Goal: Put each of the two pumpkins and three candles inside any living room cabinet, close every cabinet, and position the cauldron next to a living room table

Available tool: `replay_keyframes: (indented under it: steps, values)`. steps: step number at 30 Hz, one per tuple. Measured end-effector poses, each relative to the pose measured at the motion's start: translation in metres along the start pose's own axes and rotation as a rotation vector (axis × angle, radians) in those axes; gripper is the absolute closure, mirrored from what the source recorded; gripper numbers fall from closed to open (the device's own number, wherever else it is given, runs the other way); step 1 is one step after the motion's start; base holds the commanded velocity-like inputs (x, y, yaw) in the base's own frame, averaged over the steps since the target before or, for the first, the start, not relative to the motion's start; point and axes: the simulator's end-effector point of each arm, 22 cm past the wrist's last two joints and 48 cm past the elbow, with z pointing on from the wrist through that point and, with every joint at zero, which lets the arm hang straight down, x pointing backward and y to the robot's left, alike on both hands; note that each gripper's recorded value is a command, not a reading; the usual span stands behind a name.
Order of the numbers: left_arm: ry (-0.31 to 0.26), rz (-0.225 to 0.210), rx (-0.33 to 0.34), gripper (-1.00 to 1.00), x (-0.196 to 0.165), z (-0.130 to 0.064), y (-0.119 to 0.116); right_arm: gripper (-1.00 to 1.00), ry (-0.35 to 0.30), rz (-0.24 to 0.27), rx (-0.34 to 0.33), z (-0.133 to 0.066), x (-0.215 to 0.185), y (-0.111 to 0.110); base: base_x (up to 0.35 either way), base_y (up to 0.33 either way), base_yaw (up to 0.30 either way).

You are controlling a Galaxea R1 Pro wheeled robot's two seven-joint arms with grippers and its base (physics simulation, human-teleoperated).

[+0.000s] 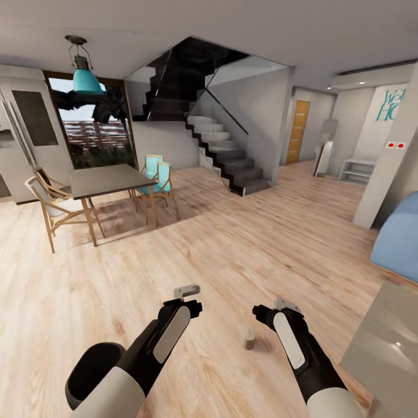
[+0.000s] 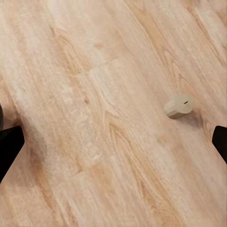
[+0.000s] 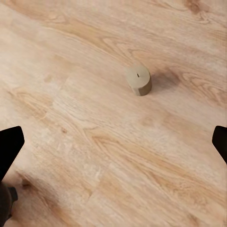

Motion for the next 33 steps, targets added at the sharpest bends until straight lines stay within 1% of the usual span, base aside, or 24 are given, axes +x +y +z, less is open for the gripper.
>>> replay_keyframes:
  steps: [33]
  values:
    - [-0.001, 0.001, -0.001, -1.0, -0.0002, 0.0, 0.0002, -1.0, 0.014, -0.003, 0.007, 0.0013, 0.0045, 0.0005, 0.347, 0.0, 0.0]
